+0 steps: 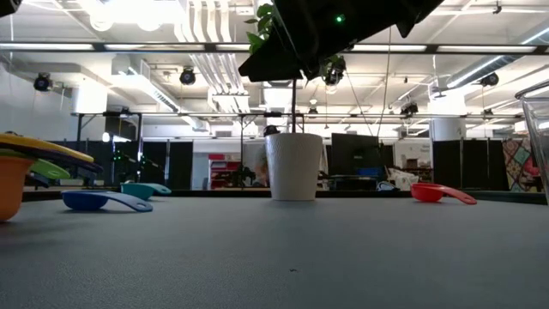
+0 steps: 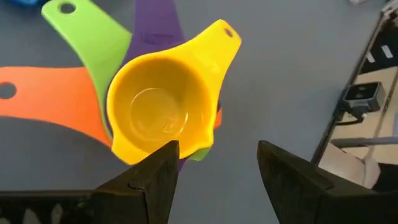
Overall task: Nest measuring cups in basket
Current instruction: Stack the light blue measuring cup on top of the yellow measuring cup
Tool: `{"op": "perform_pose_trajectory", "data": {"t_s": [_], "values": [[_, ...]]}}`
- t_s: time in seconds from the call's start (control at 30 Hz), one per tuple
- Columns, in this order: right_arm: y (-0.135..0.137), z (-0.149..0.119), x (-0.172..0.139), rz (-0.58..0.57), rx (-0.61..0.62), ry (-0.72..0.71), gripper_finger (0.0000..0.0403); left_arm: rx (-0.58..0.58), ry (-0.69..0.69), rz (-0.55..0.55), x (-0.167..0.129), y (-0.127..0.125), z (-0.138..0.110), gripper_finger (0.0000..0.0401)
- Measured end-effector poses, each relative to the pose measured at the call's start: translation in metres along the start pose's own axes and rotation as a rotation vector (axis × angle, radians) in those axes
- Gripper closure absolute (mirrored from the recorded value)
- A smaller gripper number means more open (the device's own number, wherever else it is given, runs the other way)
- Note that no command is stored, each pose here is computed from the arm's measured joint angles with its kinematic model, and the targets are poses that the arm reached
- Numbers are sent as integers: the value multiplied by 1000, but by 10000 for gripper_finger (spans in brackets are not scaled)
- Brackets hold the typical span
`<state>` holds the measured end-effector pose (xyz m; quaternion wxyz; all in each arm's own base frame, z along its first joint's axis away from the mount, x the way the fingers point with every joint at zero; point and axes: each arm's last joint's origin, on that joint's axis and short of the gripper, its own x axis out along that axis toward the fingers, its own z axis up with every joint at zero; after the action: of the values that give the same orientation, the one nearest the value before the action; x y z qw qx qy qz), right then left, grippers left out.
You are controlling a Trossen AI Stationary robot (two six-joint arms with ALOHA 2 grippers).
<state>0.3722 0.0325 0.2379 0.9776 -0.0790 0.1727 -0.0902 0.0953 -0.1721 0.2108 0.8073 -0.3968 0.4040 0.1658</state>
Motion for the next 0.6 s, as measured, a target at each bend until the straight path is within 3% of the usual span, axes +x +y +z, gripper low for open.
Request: {"op": "perform_pose_trajectory", "data": {"t_s": [0.3,0.47,0.6], "values": [[0,-2,0,-1,6,16,183,51,-114,-118,6,-4,-1,202],[-1,-2,0,-1,6,15,183,65,-227,-132,7,-1,2,216],[-1,-2,0,-2,6,15,183,88,-242,-126,9,3,2,231]]}}
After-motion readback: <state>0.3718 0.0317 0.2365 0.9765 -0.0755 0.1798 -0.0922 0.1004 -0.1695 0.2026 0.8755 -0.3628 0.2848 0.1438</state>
